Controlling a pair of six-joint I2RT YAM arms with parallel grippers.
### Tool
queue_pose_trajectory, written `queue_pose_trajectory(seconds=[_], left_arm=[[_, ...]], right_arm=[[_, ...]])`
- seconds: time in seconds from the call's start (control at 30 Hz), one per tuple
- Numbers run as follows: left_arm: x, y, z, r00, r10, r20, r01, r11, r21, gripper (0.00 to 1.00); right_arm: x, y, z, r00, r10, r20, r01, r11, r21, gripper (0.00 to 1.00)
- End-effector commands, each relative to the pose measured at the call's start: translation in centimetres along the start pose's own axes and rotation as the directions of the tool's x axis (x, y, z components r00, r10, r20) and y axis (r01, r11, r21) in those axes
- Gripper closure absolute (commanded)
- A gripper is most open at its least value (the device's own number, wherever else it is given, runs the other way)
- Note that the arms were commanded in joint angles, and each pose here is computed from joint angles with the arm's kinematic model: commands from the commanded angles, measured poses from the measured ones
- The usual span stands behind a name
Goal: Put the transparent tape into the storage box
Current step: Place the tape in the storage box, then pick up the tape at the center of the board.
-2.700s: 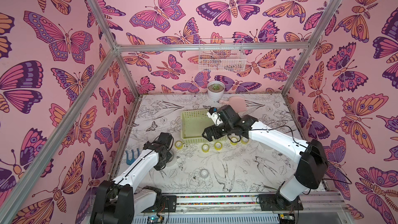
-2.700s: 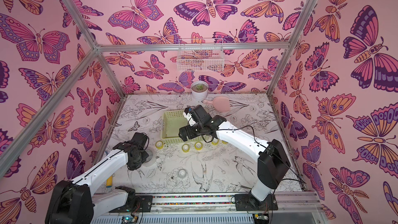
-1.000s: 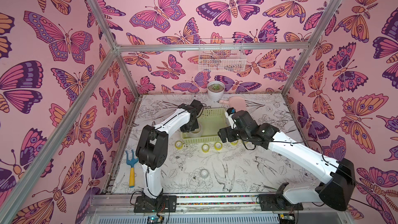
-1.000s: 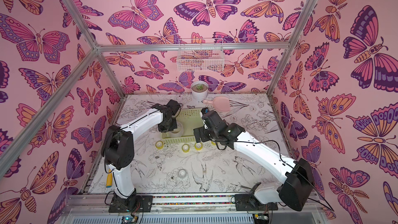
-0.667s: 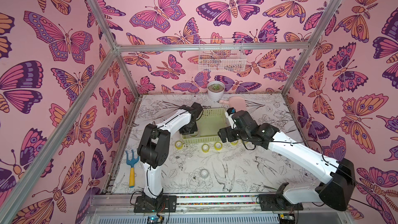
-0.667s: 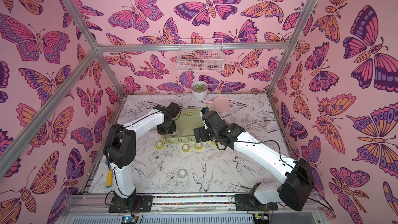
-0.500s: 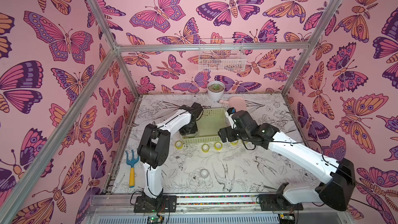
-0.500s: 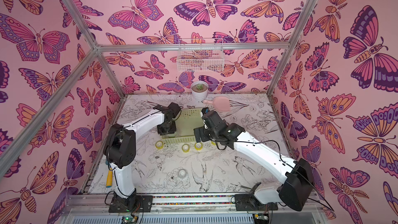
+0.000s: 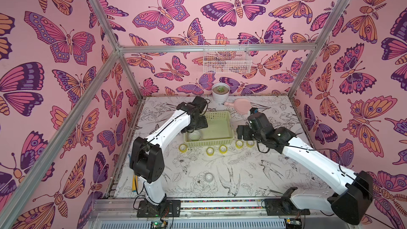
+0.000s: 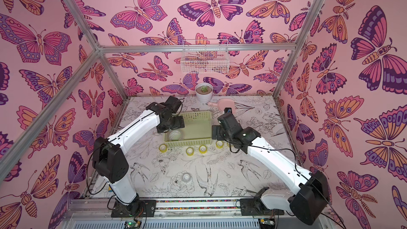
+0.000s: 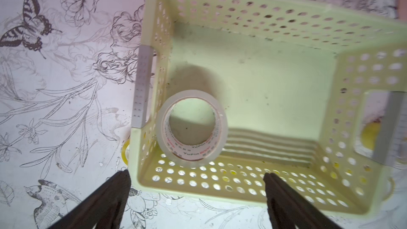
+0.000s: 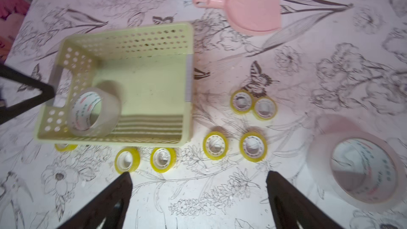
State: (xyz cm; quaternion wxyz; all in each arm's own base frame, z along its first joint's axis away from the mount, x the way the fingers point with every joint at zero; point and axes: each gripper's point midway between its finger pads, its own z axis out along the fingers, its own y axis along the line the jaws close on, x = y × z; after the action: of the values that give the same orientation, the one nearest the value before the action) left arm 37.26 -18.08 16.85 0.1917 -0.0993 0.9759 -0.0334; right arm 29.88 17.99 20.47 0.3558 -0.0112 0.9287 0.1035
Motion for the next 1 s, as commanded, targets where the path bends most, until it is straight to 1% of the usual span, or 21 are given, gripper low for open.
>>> queue_pose_trajectory(seconds=[0.0,0.1,0.23,0.33,0.43,0.57,0.7,0.8,0.83,0.9,0.97], left_arm=[[0.6,-2.7,-0.8,0.998,0.056,-0.026,-0.054,0.996,0.072,0.0],[1.0,-5.5,-0.8,0.995,0.104,-0.007,-0.103,0.986,0.132,0.0],[1.5,-9.3,-1.4,0.98,0.187,0.072,-0.198,0.959,0.205,0.0],[2.1,-11.6,-1.8,0.973,0.212,0.092,-0.229,0.934,0.274,0.0],[2.8,-13.4,-1.8,0.973,0.214,0.081,-0.229,0.912,0.34,0.0],[3.4,-15.1,-2.6,0.965,0.243,0.1,-0.263,0.877,0.402,0.0],[3.5,-15.8,-2.8,0.964,0.243,0.111,-0.267,0.867,0.422,0.0],[3.7,-15.9,-2.8,0.964,0.247,0.102,-0.266,0.862,0.432,0.0],[3.8,-15.9,-2.9,0.963,0.248,0.101,-0.267,0.861,0.433,0.0],[3.8,-15.8,-3.0,0.964,0.246,0.101,-0.266,0.861,0.433,0.0],[3.8,-15.7,-3.2,0.964,0.244,0.107,-0.267,0.862,0.431,0.0]], right_arm=[[0.8,-4.4,-0.2,0.992,0.127,-0.014,-0.125,0.983,0.133,0.04],[1.8,-8.2,-0.4,0.982,0.189,-0.023,-0.178,0.954,0.239,0.05],[3.1,-12.6,-1.2,0.967,0.253,-0.021,-0.23,0.91,0.344,0.08],[4.3,-15.4,-1.7,0.951,0.308,-0.024,-0.274,0.875,0.398,0.09],[5.6,-17.8,-1.7,0.929,0.367,-0.039,-0.314,0.842,0.438,0.12],[7.1,-20.0,-1.3,0.895,0.443,-0.048,-0.372,0.802,0.466,0.19],[7.9,-21.7,-0.2,0.867,0.495,-0.051,-0.414,0.774,0.479,0.25],[7.9,-21.9,1.2,0.841,0.537,-0.06,-0.462,0.772,0.436,0.36],[7.7,-21.9,1.7,0.837,0.544,-0.06,-0.473,0.773,0.423,0.41],[7.4,-22.0,2.4,0.834,0.549,-0.058,-0.48,0.773,0.415,0.44],[7.3,-22.3,3.0,0.83,0.555,-0.063,-0.481,0.768,0.424,0.44]])
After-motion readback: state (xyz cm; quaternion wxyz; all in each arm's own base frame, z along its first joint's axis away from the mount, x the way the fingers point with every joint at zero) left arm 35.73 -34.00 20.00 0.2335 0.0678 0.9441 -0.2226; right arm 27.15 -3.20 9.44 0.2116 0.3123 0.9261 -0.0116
